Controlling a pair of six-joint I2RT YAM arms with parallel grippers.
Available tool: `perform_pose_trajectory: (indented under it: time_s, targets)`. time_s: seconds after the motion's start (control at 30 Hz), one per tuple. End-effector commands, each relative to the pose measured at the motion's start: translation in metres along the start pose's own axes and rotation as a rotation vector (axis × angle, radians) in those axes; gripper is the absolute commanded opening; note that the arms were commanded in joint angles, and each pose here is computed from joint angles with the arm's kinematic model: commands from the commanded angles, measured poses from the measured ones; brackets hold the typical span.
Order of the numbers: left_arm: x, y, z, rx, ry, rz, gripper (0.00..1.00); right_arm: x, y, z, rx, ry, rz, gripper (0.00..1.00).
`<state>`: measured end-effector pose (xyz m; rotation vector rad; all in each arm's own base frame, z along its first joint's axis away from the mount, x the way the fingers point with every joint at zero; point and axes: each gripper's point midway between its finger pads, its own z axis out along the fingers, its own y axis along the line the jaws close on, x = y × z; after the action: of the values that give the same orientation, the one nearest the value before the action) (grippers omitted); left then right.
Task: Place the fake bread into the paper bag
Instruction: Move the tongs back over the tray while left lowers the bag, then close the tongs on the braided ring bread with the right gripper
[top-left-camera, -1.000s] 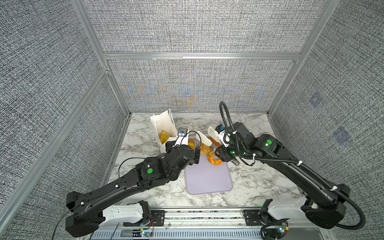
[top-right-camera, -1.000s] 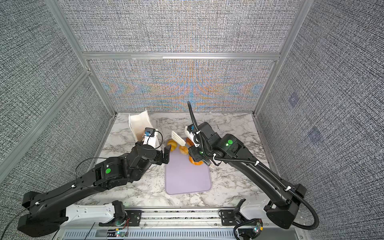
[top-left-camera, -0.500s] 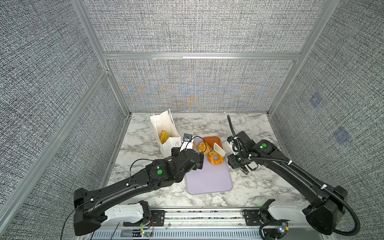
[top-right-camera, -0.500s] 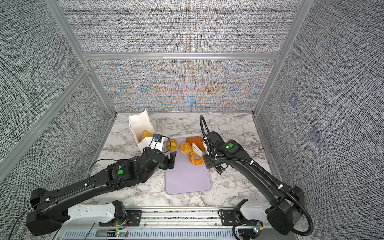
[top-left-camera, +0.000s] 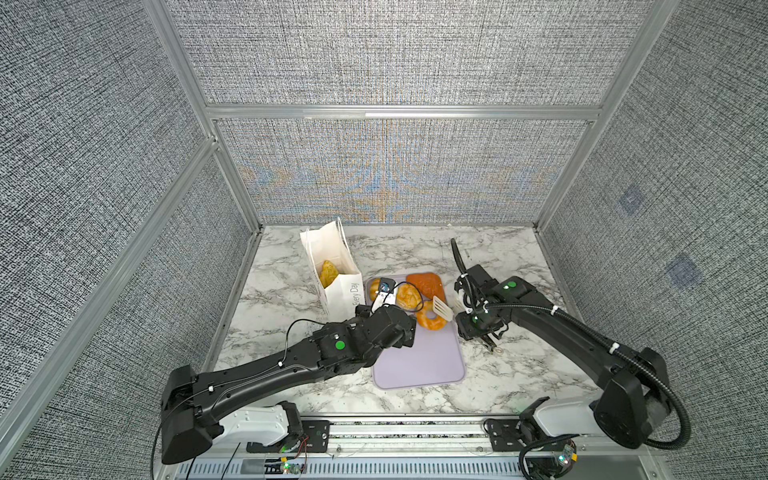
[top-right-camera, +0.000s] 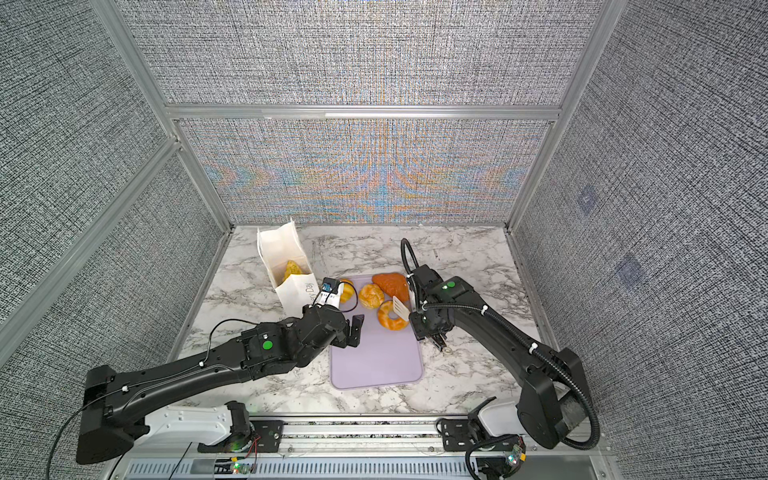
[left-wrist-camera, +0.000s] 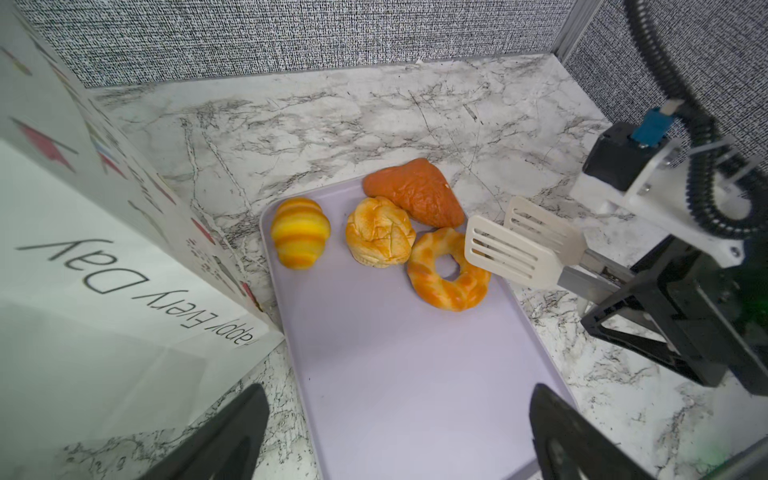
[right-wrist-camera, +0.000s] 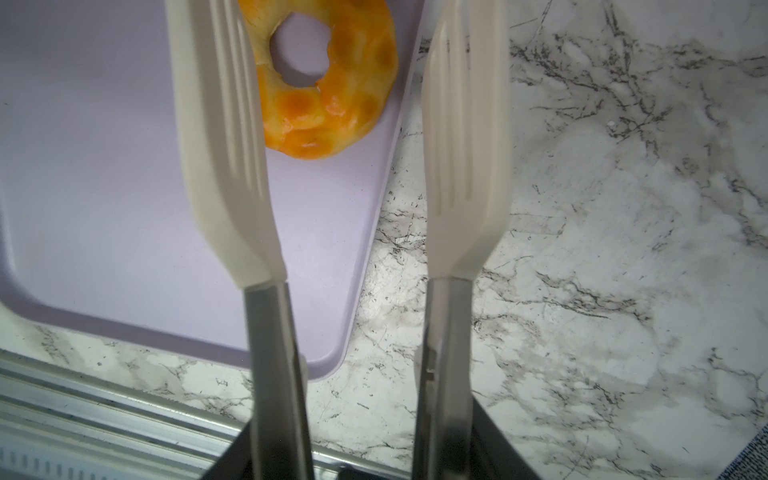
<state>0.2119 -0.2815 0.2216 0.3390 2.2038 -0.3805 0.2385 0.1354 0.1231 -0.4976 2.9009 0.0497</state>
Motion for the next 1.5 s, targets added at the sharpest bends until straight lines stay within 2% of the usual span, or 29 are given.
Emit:
perform_pose_trajectory:
  time_s: [0.0, 0.77, 1.0, 1.47]
  targets:
    - [-0.002, -0.008, 0.003, 0.037, -0.014, -0.034, 0.99, -0.001, 0.000, 0.004, -0.004, 0.011, 0.000, 0.53]
    - [0.013, -0.005, 0.021, 0.008, 0.030, -0.041, 0.99, -0.003, 0.004, 0.022, 0.017, 0.072, -0.046, 0.47]
    - [0.013, -0.005, 0.023, 0.005, 0.036, -0.037, 0.99, -0.002, 0.016, 0.025, 0.024, 0.085, -0.104, 0.43]
    - [0.015, 0.006, 0.014, -0.006, 0.019, -0.064, 0.99, 0.014, 0.035, 0.007, -0.005, 0.087, -0.166, 0.40]
